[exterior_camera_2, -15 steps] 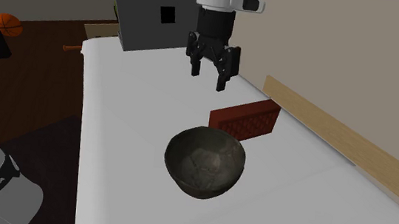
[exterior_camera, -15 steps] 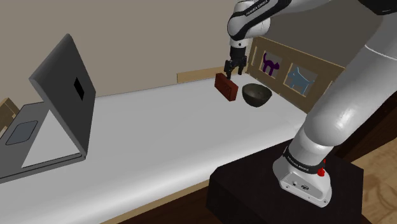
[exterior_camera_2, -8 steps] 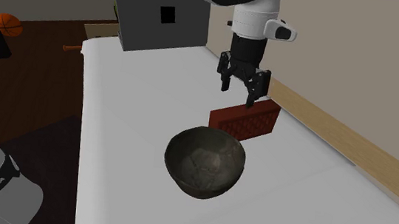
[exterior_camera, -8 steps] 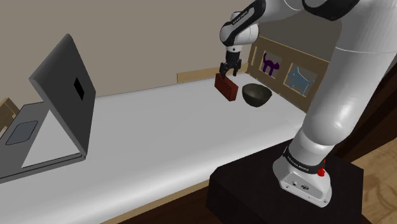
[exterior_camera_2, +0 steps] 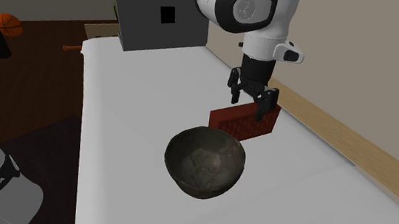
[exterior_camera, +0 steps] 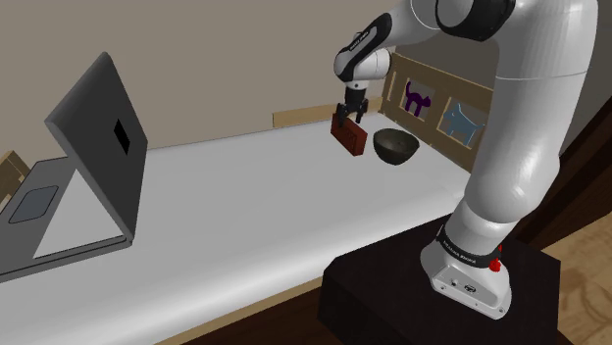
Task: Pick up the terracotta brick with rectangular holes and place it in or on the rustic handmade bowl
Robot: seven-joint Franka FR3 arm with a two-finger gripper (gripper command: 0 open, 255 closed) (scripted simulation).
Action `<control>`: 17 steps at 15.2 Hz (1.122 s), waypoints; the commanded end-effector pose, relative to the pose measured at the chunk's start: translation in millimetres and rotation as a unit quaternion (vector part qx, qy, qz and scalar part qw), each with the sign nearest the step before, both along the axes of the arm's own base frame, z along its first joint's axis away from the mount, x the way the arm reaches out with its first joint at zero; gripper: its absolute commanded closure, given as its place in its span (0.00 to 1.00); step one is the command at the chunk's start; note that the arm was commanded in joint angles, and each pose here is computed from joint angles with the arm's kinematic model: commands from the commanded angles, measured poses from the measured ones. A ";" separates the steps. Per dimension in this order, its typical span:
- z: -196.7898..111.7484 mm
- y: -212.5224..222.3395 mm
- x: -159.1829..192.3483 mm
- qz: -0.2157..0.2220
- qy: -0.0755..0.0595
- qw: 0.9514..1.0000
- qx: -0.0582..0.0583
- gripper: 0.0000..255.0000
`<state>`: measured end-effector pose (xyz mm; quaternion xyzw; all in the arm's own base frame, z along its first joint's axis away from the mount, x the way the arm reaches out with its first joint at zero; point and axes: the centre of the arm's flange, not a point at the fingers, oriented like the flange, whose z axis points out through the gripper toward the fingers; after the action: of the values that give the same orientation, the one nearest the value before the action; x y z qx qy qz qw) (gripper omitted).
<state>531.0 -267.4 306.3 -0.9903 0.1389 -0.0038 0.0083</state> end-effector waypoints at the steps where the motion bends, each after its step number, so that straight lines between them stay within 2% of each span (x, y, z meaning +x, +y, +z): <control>1: -11.2 -1.0 0.2 0.000 0.000 1.000 0.000 0.00; 10: -14.2 -0.9 0.3 0.000 0.000 1.000 0.000 0.00; 11: -14.2 -0.9 0.3 0.000 0.000 1.000 0.000 1.00; 17: -14.1 -0.9 0.2 0.000 0.000 1.000 0.000 1.00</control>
<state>531.1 -268.6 292.3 -0.9902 0.1394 -0.0042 0.0082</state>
